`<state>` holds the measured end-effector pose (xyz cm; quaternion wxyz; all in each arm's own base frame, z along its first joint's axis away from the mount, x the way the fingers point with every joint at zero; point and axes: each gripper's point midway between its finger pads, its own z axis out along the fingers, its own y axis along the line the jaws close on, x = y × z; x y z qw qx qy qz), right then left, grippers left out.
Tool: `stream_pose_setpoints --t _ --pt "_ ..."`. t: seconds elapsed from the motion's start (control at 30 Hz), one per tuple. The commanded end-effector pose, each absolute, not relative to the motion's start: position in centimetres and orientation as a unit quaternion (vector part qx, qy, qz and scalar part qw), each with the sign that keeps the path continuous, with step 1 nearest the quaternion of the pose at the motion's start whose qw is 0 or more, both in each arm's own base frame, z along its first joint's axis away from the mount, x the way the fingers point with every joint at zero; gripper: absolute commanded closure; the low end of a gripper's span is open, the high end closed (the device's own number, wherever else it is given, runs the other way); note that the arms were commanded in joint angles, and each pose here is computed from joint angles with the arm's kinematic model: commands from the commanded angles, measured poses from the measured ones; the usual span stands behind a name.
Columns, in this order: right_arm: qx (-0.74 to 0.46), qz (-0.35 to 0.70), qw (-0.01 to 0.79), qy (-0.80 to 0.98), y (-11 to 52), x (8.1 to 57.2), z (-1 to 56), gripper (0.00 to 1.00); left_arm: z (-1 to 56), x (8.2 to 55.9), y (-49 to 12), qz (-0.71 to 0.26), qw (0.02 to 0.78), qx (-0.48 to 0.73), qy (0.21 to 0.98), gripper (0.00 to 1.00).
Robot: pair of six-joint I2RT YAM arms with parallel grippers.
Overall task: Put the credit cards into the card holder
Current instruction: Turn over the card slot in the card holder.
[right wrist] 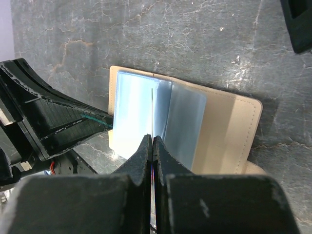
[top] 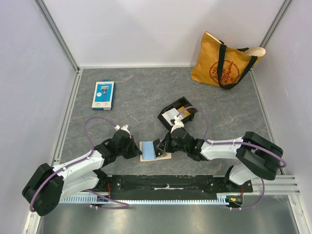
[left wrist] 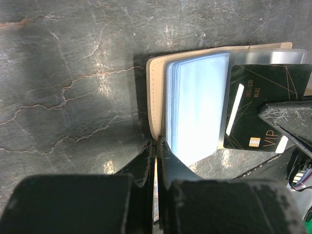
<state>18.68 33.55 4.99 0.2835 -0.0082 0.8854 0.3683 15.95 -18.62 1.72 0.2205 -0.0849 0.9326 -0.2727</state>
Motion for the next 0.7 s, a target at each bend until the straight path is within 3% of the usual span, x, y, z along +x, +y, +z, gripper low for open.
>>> stream_pose_setpoints --t 0.0,0.67 --pt "0.010 0.395 0.284 0.874 34.2 19.1 5.3 1.00 1.4 15.7 -18.7 -0.276 0.217 -0.087 0.932 0.98" --pt "0.038 0.417 0.263 0.869 34.0 18.5 4.2 1.00 1.1 15.5 -18.5 -0.277 0.214 -0.097 0.932 0.98"
